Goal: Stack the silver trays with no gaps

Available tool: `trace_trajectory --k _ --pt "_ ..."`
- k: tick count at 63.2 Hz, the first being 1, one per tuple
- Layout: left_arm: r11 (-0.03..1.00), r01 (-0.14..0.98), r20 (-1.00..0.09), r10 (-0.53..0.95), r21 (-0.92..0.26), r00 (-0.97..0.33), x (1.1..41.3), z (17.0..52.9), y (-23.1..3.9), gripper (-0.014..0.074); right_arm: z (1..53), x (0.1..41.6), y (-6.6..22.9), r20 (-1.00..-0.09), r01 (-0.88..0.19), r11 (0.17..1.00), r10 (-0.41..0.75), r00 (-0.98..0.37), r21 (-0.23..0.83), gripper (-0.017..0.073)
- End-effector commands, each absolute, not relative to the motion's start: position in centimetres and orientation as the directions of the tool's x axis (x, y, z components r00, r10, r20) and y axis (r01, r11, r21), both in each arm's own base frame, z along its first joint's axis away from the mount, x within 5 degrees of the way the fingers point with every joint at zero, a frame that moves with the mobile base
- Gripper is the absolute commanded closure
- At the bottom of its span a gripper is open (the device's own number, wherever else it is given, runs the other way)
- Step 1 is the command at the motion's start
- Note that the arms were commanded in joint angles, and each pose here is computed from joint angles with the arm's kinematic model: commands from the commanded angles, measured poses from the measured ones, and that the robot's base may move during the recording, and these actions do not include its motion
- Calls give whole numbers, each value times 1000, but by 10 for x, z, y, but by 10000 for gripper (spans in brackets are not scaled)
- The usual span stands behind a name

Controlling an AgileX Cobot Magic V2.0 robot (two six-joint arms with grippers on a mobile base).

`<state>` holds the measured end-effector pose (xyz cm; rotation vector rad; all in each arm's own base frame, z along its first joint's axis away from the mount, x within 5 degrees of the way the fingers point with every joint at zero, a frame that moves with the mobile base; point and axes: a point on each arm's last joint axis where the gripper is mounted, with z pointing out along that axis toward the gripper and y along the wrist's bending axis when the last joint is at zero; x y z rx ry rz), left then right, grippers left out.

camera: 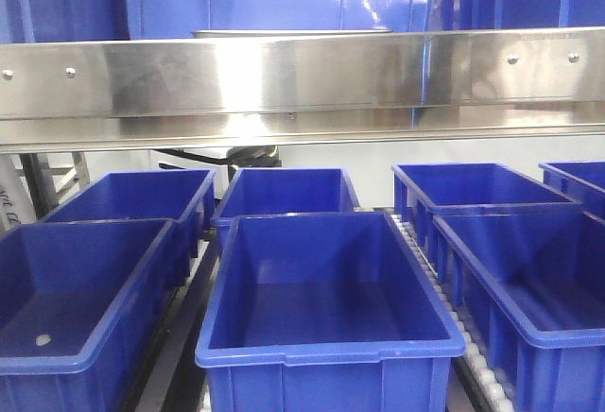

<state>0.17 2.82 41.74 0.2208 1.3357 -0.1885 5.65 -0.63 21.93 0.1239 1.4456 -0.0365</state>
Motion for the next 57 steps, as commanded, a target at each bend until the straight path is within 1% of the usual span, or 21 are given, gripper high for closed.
trace_trajectory --k 1,8,15,20,28,38,57 --pt "963 265 -972 -22 42 234 0 418 29 603 216 55 -6 -991 104 993 41 124 54 638" --pt "963 265 -972 -22 42 234 0 418 29 603 212 56 -6 -996 103 994 35 82 43 638" --pt "963 265 -972 -22 42 234 0 418 29 603 214 56 -6 -995 97 994 34 98 44 638" --pt "963 265 -972 -22 42 234 0 418 29 603 216 56 -5 -993 75 996 35 116 44 638" --pt "963 265 -972 -22 42 234 0 418 29 603 215 56 -2 -994 34 998 40 104 44 638" --pt "963 265 -972 -22 42 234 0 418 29 603 211 56 -2 -997 32 999 41 62 43 638" --pt "963 265 -972 -22 42 234 0 418 29 603 211 56 -2 -997 32 999 41 62 43 638"
